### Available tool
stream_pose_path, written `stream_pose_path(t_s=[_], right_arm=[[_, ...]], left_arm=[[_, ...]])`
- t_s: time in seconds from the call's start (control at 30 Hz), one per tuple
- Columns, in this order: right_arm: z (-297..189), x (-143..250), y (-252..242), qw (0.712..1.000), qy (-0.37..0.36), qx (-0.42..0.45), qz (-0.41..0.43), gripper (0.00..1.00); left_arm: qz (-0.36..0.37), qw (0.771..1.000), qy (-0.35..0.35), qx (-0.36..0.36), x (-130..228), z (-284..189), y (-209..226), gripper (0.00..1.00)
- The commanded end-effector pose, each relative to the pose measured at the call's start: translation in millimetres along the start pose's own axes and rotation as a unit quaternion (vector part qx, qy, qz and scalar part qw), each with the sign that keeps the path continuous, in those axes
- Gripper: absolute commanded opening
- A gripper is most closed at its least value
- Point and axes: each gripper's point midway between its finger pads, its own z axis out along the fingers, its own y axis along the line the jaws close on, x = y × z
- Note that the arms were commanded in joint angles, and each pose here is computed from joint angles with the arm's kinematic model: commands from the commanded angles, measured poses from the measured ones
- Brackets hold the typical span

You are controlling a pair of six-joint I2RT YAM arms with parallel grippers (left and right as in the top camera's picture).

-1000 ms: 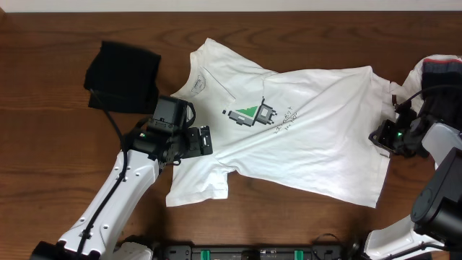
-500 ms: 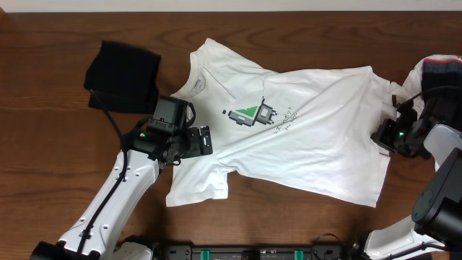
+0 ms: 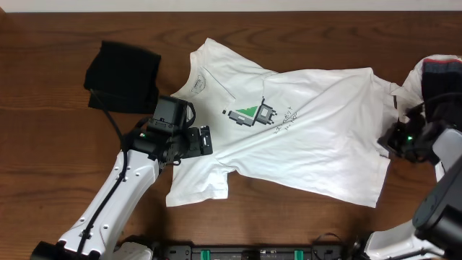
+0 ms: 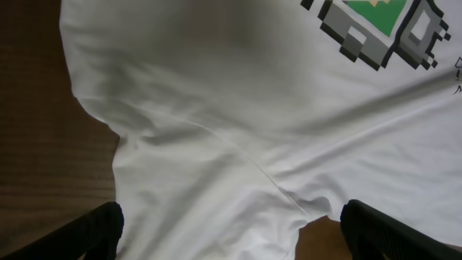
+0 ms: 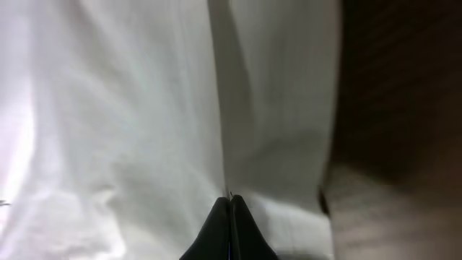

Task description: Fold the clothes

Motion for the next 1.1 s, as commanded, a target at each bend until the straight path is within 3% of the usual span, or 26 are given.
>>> stream_pose_path(t_s=[0.0,0.27,0.5,0.9,0.93,0.97,1.07], right_arm=[[-28.5,-20.8,2.3,0.999,-0.048,0.008,-0.013,0.01],[-23.8,-17.1,-6.2,0.999,-0.043,0.026,-0.010,0.01],[-23.9,-14.3,-38.2,0.992,-0.039,0.112,0.030,0.01],[-10.6,-10.5,-33.5,0.995,-0.022,0.099,0.024,0.01],[-10.1,-9.4,-31.4,0.995,-0.020,0.092,0.024,0.03],[-9.5,-8.4,-27.5,0.996,-0.018,0.080,0.020,0.16],[-7.5,-6.6,-12.2,0.999,-0.012,0.036,0.001,0.38]], left_arm=[[-0.003,1.000,-0.002,-0.001,1.1,-1.9,0.1,0.98],[-0.003,1.000,-0.002,-0.001,1.1,-1.9,0.1,0.98],[-0.003,1.000,-0.002,-0.001,1.1,-1.9,0.1,0.98],[-0.001,1.000,-0.015,0.005,-5.0,-2.0,-2.8,0.98],[0.000,1.000,-0.018,0.007,-6.8,-2.1,-3.7,0.98],[-0.001,1.000,-0.019,0.007,-6.9,-2.1,-3.8,0.98],[-0.001,1.000,-0.011,0.003,-3.1,-2.0,-2.0,0.98]])
